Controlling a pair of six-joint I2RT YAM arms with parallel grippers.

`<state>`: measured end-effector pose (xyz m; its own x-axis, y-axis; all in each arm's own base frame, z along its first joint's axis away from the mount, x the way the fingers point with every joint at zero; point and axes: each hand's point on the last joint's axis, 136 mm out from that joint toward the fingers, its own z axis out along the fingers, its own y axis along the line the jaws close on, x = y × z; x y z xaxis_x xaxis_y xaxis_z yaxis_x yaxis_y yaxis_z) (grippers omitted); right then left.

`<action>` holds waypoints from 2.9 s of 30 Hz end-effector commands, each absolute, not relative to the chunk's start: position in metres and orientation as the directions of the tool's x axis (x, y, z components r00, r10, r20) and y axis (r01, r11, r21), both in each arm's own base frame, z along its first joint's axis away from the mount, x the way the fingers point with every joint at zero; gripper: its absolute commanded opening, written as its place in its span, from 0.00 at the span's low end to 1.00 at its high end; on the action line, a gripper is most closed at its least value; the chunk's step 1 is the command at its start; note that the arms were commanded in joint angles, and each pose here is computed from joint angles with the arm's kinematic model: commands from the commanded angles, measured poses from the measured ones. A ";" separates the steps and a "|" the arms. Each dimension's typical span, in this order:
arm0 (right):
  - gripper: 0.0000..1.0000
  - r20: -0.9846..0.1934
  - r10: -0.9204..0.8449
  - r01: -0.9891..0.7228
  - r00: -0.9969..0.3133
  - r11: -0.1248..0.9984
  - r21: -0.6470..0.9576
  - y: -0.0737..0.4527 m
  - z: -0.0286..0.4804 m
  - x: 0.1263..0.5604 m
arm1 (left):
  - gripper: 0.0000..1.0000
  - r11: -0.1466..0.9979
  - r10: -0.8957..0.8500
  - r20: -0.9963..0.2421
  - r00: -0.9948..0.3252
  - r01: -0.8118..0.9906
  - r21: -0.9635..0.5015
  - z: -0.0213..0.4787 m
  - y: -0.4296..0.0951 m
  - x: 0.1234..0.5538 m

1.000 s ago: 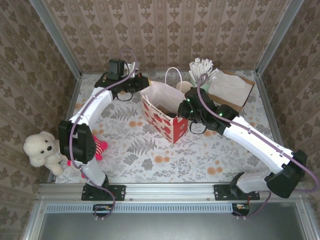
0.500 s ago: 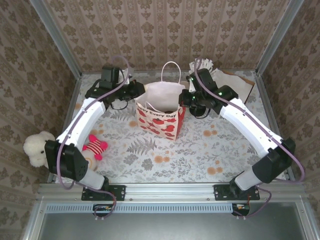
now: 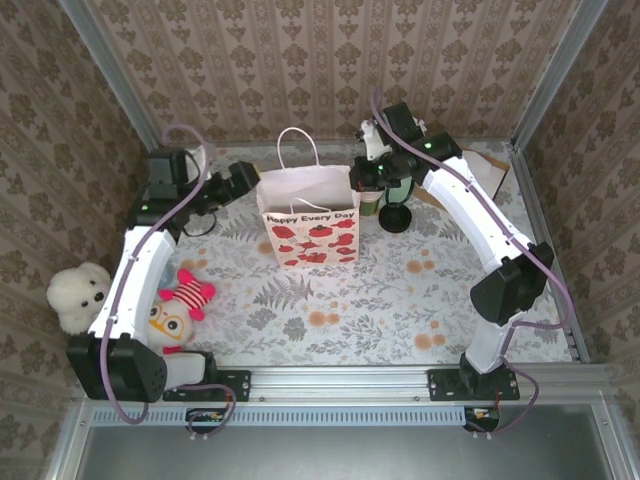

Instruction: Pack the takeout coffee

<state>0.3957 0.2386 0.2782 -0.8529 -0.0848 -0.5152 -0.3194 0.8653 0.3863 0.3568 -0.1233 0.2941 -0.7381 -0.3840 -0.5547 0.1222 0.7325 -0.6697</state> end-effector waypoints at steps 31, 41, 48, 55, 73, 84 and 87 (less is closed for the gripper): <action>0.05 -0.424 0.044 -0.106 -0.905 0.940 0.323 0.179 0.273 0.383 | 1.00 0.800 -0.507 -0.296 -0.810 -0.315 -0.510 0.150 -0.131 0.387; 0.35 -0.528 0.103 -0.120 -0.843 0.921 0.371 0.176 0.309 0.385 | 1.00 0.779 -0.454 -0.250 -0.855 -0.245 -0.577 0.145 -0.170 0.414; 0.72 -0.669 0.174 -0.128 -0.723 0.917 0.377 0.158 0.340 0.405 | 1.00 0.790 -0.470 -0.261 -0.843 -0.269 -0.551 0.143 -0.161 0.415; 1.00 -0.798 0.255 -0.065 -0.546 0.937 0.344 0.117 0.353 0.441 | 1.00 0.782 -0.524 -0.363 -0.771 -0.266 -0.564 0.167 -0.126 0.410; 0.81 -0.718 0.119 -0.041 -0.686 0.979 0.202 0.054 0.280 0.529 | 1.00 0.768 -0.608 -0.532 -0.589 -0.266 -0.583 0.199 -0.076 0.404; 0.58 -0.671 0.080 -0.088 -0.737 0.973 0.214 0.065 0.281 0.510 | 1.00 0.751 -0.632 -0.522 -0.572 -0.287 -0.594 0.197 -0.074 0.403; 0.54 -0.687 0.024 -0.195 -0.726 0.951 0.238 0.088 0.289 0.503 | 1.00 0.746 -0.637 -0.515 -0.574 -0.291 -0.599 0.196 -0.075 0.404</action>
